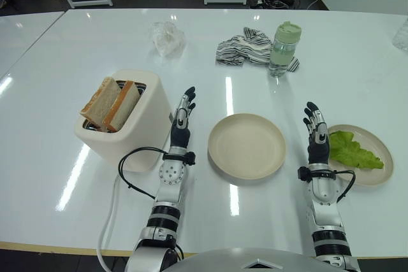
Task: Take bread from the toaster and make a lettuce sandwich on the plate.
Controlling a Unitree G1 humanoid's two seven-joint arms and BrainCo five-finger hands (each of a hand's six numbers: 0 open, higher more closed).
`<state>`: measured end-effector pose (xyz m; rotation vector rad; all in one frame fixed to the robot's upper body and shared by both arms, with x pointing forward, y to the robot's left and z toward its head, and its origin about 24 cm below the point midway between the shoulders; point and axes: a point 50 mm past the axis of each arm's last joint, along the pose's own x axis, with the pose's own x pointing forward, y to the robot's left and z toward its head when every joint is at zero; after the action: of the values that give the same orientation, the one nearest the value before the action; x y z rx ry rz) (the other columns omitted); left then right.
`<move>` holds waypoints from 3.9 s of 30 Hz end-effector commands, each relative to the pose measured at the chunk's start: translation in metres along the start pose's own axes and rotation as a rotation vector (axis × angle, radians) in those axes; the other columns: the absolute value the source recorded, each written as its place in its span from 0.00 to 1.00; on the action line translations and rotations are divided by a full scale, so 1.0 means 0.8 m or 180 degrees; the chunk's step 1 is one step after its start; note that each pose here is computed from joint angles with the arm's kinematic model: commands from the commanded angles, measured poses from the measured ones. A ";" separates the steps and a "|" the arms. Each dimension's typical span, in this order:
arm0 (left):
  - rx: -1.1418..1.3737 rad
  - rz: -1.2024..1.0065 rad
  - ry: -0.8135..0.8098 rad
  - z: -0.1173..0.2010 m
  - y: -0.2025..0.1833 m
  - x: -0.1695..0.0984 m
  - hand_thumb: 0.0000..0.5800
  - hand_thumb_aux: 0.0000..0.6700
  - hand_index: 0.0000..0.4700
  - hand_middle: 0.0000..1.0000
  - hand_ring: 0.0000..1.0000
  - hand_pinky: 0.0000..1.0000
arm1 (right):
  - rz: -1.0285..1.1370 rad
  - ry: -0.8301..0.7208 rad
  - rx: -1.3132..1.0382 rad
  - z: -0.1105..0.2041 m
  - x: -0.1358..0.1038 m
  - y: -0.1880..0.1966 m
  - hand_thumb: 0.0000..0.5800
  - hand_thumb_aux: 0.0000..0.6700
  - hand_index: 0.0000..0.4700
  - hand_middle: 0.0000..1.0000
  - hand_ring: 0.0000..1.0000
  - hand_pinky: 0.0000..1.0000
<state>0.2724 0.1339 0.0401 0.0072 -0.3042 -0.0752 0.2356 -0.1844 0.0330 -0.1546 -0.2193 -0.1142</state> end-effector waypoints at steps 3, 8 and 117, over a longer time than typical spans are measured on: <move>-0.0029 -0.0023 0.0065 -0.005 0.002 -0.004 0.00 0.00 0.00 0.00 0.00 0.00 | -0.0020 0.0032 0.0033 -0.003 -0.002 0.001 0.00 0.00 0.00 0.00 0.00 0.00; -0.0037 -0.0041 0.0089 -0.005 0.003 -0.004 0.00 0.00 0.00 0.00 0.00 0.00 | -0.0029 0.0030 0.0066 -0.002 -0.003 0.004 0.00 0.00 0.00 0.00 0.00 0.00; 0.2384 0.0962 -0.1918 0.222 0.073 -0.011 1.00 1.00 1.00 1.00 1.00 1.00 | -0.0095 0.0405 -0.0017 -0.036 -0.017 0.018 0.00 0.00 0.00 0.00 0.00 0.00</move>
<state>0.2138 0.2111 0.2095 0.7733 -0.9104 0.4321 0.2291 -0.1757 0.0010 -0.1501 -0.0986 -0.1549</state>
